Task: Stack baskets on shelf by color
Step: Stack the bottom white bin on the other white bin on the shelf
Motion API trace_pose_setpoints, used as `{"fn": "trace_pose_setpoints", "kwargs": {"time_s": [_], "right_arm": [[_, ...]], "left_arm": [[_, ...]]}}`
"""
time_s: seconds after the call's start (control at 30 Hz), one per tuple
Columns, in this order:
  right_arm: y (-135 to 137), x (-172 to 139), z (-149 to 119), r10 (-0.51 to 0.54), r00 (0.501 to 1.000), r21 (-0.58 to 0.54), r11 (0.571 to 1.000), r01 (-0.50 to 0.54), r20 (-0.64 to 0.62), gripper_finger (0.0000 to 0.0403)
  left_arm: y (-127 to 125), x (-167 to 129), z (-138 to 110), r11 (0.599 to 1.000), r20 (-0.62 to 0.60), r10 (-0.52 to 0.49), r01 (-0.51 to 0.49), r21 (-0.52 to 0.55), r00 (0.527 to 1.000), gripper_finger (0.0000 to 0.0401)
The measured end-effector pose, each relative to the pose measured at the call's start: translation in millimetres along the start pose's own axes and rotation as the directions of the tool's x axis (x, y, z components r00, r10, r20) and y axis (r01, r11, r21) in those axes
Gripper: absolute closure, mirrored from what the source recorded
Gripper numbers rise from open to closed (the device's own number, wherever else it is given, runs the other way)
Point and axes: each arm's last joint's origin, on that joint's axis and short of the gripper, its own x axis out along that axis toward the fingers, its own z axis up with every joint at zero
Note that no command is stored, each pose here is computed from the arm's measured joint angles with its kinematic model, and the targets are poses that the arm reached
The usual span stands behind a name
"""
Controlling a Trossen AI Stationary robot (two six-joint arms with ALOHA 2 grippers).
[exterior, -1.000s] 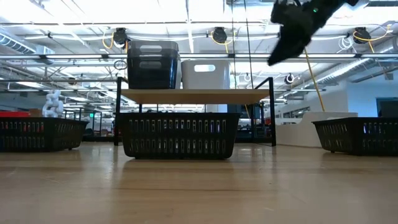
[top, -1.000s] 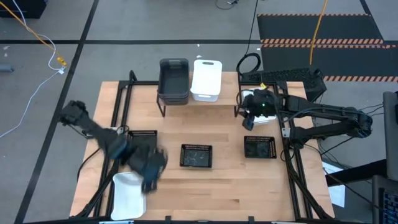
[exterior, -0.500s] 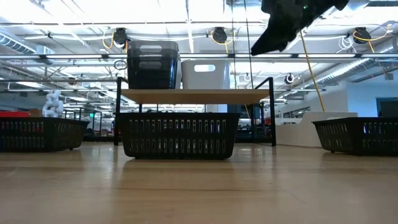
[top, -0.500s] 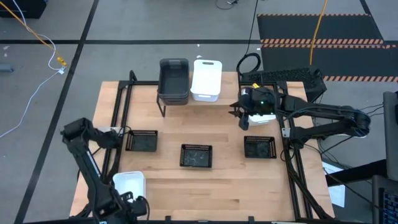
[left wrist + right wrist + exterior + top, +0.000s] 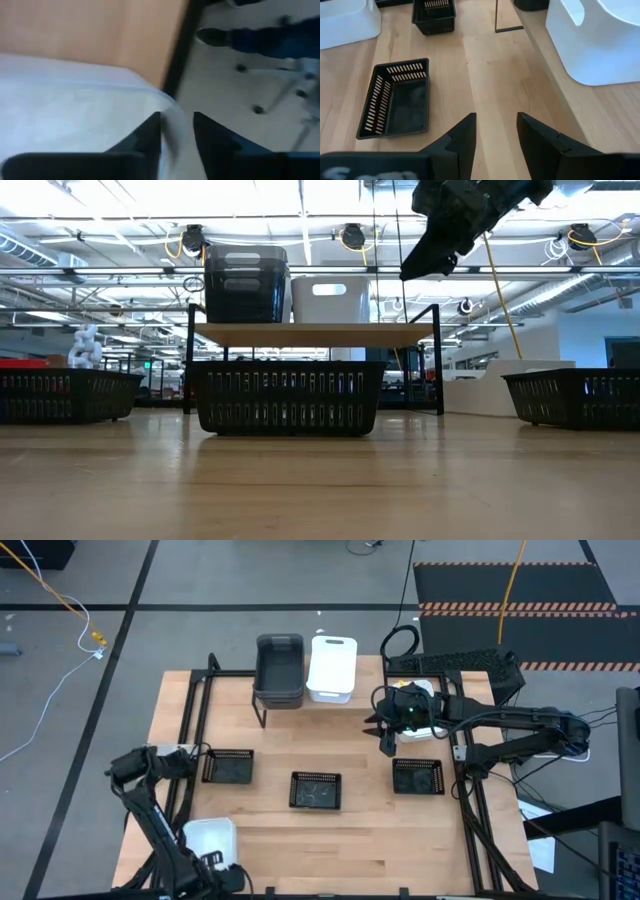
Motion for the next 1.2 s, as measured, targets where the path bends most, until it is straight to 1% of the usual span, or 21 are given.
{"fn": "trace_pose_setpoints", "kwargs": {"time_s": [0.07,0.1,0.13,0.17,0.23,0.3,0.37,0.43,0.5,0.6,0.63,0.7,0.77,0.8,0.87,0.9,0.93,0.97,1.0,1.1,1.2], "right_arm": [[0.1,-0.6,0.1,0.0,1.0,0.008,1.0,0.0,0.001,0.0268],[0.1,-0.8,0.2,0.0,1.0,0.013,1.0,0.0,0.003,0.0268],[0.1,-0.9,0.2,0.0,1.0,0.018,1.0,0.0,0.004,0.0268],[0.1,-1.0,0.3,0.0,1.0,0.022,1.0,0.0,0.004,0.0268],[0.1,-1.2,0.3,0.0,1.0,0.036,0.999,-0.001,0.004,0.0268],[0.2,-2.0,0.5,0.001,1.0,0.048,0.999,-0.001,0.008,0.0268],[1.0,-4.0,0.8,0.022,1.0,0.048,0.999,-0.022,0.014,0.0268],[1.3,-5.5,2.1,0.026,0.999,0.046,0.999,-0.028,0.029,0.0268],[1.8,-8.4,2.4,0.027,0.999,0.044,0.999,-0.029,0.036,0.0268],[2.2,-14.2,3.6,0.027,0.998,0.043,0.999,-0.03,0.058,0.0268],[2.4,-16.5,4.1,0.027,0.997,0.042,0.999,-0.03,0.067,0.0268],[2.8,-22.1,4.5,0.028,0.996,0.05,0.998,-0.032,0.082,0.0268],[3.4,-28.5,4.7,0.028,0.995,0.068,0.997,-0.035,0.097,0.0268],[3.7,-31.9,3.9,0.028,0.995,0.079,0.996,-0.036,0.098,0.0268],[4.6,-39.3,2.9,0.029,0.994,0.091,0.995,-0.039,0.106,0.0268],[5.1,-42.9,2.1,0.027,0.994,0.095,0.995,-0.037,0.108,0.0268],[5.2,-46.1,0.8,0.024,0.994,0.098,0.995,-0.034,0.104,0.0268],[5.5,-49.6,-0.4,0.021,0.994,0.099,0.995,-0.032,0.103,0.0268],[5.5,-52.7,-1.7,0.014,0.995,0.104,0.994,-0.025,0.1,0.0268],[5.1,-61.0,-5.9,-0.022,0.996,0.119,0.993,0.011,0.087,0.0268],[4.6,-66.8,-8.1,-0.053,0.995,0.123,0.991,0.043,0.087,0.0268]], "left_arm": [[-3.6,-4.6,7.1,0.998,0.015,-0.062,0.062,0.009,0.998,0.0333],[-4.5,-9.2,12.3,0.996,0.027,-0.094,0.094,0.011,0.995,0.0359],[-3.5,-15.7,18.0,0.993,0.038,-0.115,0.115,0.014,0.993,0.0377],[-3.5,-23.5,24.0,0.988,0.054,-0.152,0.151,0.015,0.987,0.0385],[-5.8,-44.2,37.4,0.967,0.075,-0.256,0.256,0.012,0.964,0.0385],[-0.5,-70.5,49.7,0.946,0.076,-0.325,0.325,0.012,0.943,0.039],[6.7,-102.3,60.8,0.914,0.091,-0.406,0.406,0.022,0.909,0.0395],[18.8,-138.4,73.1,0.878,0.147,-0.475,0.477,0.023,0.867,0.0395],[35.7,-174.7,81.2,0.851,0.227,-0.518,0.523,0.044,0.824,0.0396],[67.6,-225.2,93.9,0.832,0.391,-0.525,0.553,0.05,0.756,0.0397],[78.6,-241.2,98.9,0.825,0.463,-0.516,0.564,0.043,0.72,0.0396],[99.4,-274.9,113.6,0.808,0.617,-0.499,0.584,0.077,0.609,0.0397],[115.5,-305.5,132.0,0.803,0.731,-0.491,0.571,0.17,0.474,0.0398],[120.6,-318.6,139.8,0.802,0.761,-0.502,0.55,0.232,0.411,0.0398],[128.6,-340.5,155.8,0.797,0.781,-0.54,0.488,0.356,0.312,0.0398],[131.6,-349.8,164.1,0.792,0.781,-0.561,0.451,0.411,0.273,0.0398],[135.7,-358.0,172.5,0.793,0.78,-0.573,0.412,0.449,0.251,0.0398],[140.4,-364.6,181.0,0.8,0.784,-0.572,0.376,0.467,0.242,0.0398],[146.3,-370.6,190.0,0.816,0.797,-0.556,0.339,0.468,0.238,0.0399],[166.4,-385.2,215.9,0.874,0.844,-0.479,0.225,0.432,0.24,0.0399],[191.8,-397.8,235.7,0.927,0.893,-0.375,0.096,0.362,0.25,0.0399]]}}
